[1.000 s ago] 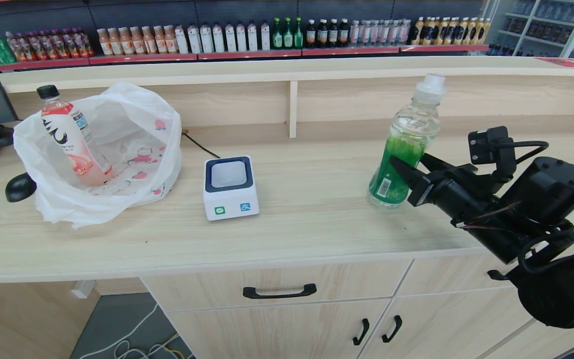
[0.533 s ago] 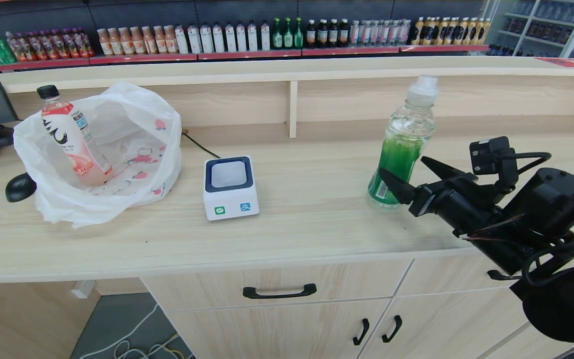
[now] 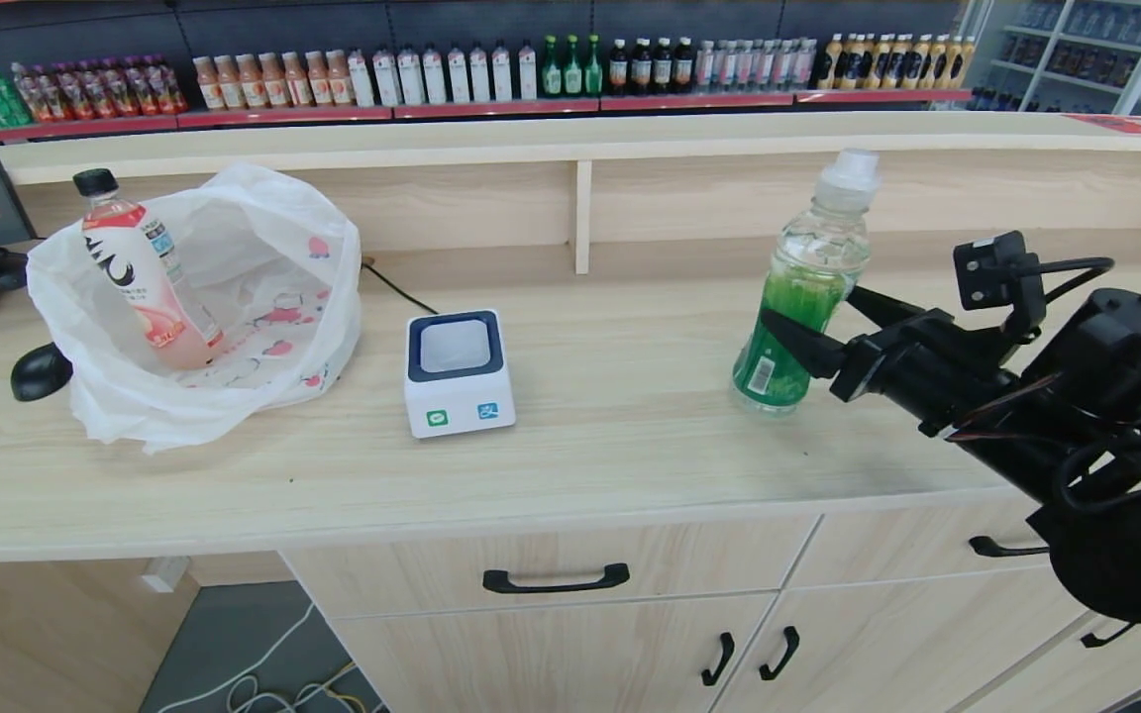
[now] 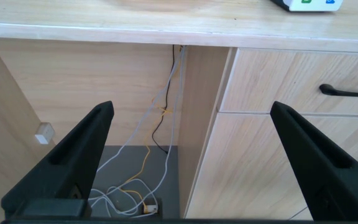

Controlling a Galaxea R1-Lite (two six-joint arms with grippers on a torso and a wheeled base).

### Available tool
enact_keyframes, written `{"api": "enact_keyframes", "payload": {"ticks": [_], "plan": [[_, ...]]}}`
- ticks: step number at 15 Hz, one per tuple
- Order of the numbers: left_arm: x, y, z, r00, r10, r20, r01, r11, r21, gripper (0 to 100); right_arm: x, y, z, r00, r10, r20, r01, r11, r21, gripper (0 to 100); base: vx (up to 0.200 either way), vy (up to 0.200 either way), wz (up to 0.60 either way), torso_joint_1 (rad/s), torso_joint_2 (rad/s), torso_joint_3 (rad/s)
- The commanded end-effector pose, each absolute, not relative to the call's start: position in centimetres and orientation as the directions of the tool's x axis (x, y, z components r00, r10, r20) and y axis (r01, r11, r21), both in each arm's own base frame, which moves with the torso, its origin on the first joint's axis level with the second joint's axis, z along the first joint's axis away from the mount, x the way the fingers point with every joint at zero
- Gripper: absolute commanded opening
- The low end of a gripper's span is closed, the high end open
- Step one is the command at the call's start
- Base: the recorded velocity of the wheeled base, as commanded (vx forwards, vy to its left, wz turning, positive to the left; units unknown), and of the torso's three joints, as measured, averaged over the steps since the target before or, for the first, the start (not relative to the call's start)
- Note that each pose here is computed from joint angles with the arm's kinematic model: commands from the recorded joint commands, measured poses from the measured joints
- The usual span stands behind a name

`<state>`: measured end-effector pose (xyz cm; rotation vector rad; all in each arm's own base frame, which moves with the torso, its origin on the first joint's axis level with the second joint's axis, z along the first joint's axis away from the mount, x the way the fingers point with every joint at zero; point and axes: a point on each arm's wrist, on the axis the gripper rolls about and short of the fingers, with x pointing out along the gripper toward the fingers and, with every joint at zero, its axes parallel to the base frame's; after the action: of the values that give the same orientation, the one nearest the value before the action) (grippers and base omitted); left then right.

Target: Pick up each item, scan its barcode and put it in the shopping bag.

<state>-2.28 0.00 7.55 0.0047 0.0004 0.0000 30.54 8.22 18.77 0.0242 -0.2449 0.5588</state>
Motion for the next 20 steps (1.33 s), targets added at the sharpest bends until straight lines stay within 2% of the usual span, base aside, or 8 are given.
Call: {"api": "enact_keyframes", "payload": {"ticks": [1,4,11,16,20], "plan": [[-2.3,0.0,7.5,1.0,0.0,0.0,0.0,1.0,0.005,100,31.1,7.2,19.1,0.812,0.53,0.244,-0.532,0.844,-0.063,100,0.0,0.0,0.0,0.0,0.0,0.0],[-2.3,0.0,7.5,1.0,0.0,0.0,0.0,1.0,0.005,100,32.0,6.6,19.9,0.78,0.569,0.26,-0.567,0.819,-0.092,100,0.0,0.0,0.0,0.0,0.0,0.0],[-2.3,0.0,7.5,1.0,0.0,0.0,0.0,1.0,0.005,100,34.4,7.5,19.5,0.701,0.667,0.252,-0.656,0.742,-0.137,100,0.0,0.0,0.0,0.0,0.0,0.0],[-2.3,0.0,7.5,1.0,0.0,0.0,0.0,1.0,0.005,100,35.5,8.3,18.5,0.693,0.681,0.237,-0.668,0.73,-0.143,100,0.0,0.0,0.0,0.0,0.0,0.0],[-2.3,0.0,7.5,1.0,0.0,0.0,0.0,1.0,0.005,100,36.5,8.7,19.4,0.685,0.684,0.252,-0.671,0.726,-0.15,100,0.0,0.0,0.0,0.0,0.0,0.0]]}}
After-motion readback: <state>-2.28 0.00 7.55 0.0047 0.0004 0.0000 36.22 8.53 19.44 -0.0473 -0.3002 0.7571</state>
